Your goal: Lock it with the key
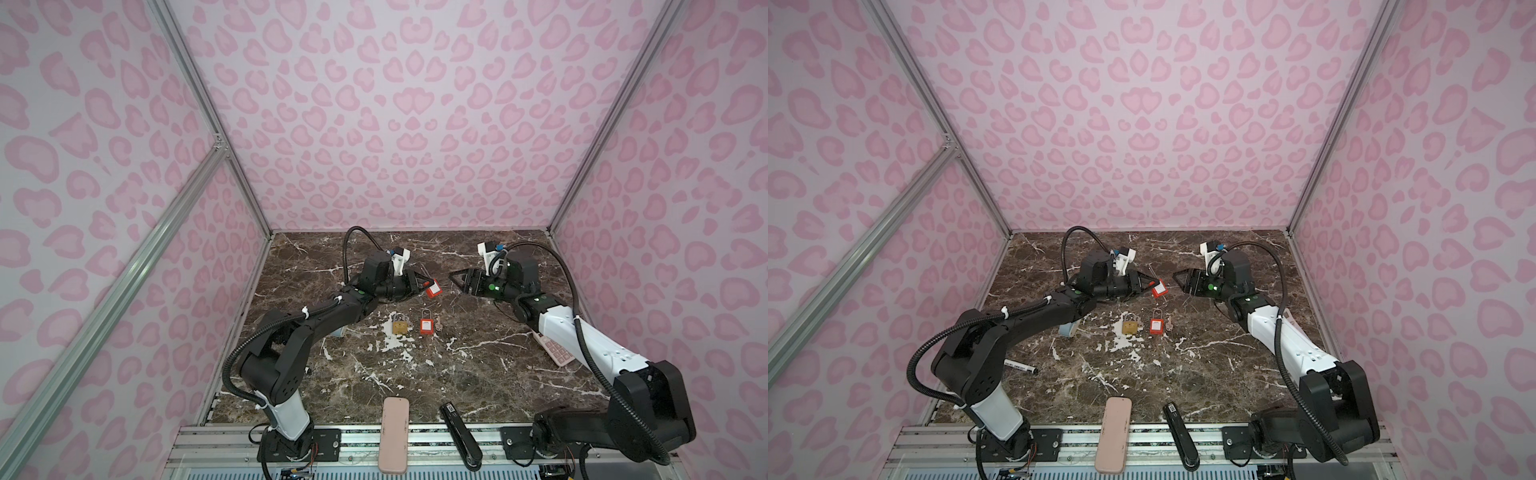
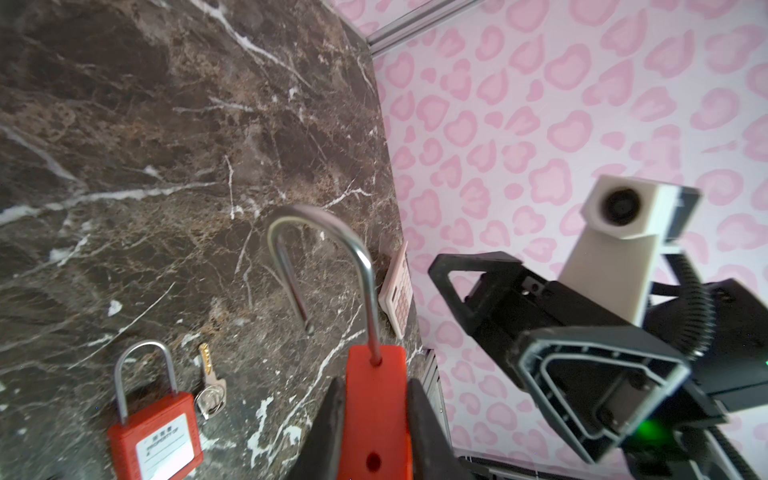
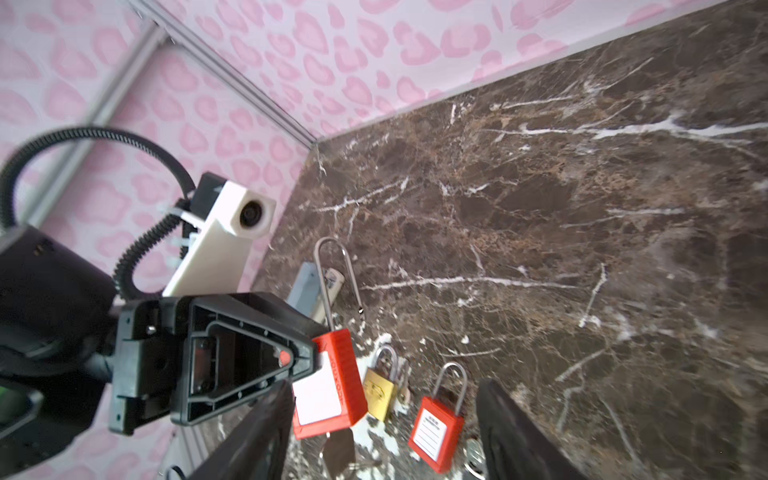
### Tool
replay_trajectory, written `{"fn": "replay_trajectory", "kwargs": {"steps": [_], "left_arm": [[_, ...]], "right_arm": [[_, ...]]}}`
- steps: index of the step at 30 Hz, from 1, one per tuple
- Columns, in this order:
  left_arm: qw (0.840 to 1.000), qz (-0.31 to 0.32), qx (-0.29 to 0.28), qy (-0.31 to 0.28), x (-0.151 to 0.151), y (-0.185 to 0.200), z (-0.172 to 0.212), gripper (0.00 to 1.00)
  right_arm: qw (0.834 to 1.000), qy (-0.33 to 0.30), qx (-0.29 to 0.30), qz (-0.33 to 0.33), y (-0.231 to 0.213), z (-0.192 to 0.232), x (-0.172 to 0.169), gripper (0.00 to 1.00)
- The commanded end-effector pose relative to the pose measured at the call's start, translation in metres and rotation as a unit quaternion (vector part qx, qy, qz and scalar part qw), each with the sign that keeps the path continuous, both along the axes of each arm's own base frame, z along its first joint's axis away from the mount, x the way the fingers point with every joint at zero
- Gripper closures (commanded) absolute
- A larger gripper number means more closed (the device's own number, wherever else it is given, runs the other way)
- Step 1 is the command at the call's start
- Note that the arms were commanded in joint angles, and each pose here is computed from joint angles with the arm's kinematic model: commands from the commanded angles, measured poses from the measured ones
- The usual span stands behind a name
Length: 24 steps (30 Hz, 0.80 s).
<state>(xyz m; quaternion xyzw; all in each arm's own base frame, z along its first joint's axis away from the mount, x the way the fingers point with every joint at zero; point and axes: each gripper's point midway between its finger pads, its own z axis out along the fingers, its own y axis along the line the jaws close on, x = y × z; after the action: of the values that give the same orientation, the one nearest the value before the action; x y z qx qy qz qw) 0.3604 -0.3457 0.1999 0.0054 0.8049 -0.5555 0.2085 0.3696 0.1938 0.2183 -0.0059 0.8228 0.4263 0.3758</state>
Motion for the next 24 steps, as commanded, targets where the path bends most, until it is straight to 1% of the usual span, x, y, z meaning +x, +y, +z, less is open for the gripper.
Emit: {"fn": "replay_trajectory", "kwargs": {"steps": [1, 6, 9, 12, 15, 19, 22, 24], "left_arm": [[0.997, 0.026, -0.056, -0.052, 0.009, 0.003, 0.044, 0.91], [0.991, 0.072, -0.091, -0.067, 0.014, 0.023, 0.065, 0.91], [0.983, 0.142, -0.094, -0.066, 0.019, 0.045, 0.067, 0.91], [0.977, 0.170, -0.107, -0.068, 0.018, 0.057, 0.071, 0.91], [0.974, 0.176, -0.127, -0.068, 0.017, 0.062, 0.078, 0.91], [0.969, 0.181, -0.155, -0.064, 0.017, 0.068, 0.084, 0.90], [0.968, 0.178, -0.164, -0.062, 0.018, 0.069, 0.086, 0.90], [0.968, 0.174, -0.169, -0.060, 0.018, 0.067, 0.087, 0.90]], "right_arm": [[0.993, -0.009, 0.120, 0.007, 0.010, 0.036, 0.007, 0.28], [0.977, 0.037, 0.208, 0.012, 0.020, 0.032, 0.009, 0.27], [0.966, 0.028, 0.255, 0.026, 0.029, 0.040, 0.007, 0.27], [0.960, 0.030, 0.276, 0.046, 0.043, 0.042, 0.003, 0.27], [0.952, 0.035, 0.299, 0.061, 0.057, 0.044, 0.001, 0.27], [0.935, 0.040, 0.342, 0.084, 0.074, 0.052, -0.002, 0.27], [0.923, 0.043, 0.371, 0.095, 0.084, 0.055, -0.001, 0.27], [0.918, 0.048, 0.381, 0.099, 0.090, 0.054, -0.001, 0.27]]}}
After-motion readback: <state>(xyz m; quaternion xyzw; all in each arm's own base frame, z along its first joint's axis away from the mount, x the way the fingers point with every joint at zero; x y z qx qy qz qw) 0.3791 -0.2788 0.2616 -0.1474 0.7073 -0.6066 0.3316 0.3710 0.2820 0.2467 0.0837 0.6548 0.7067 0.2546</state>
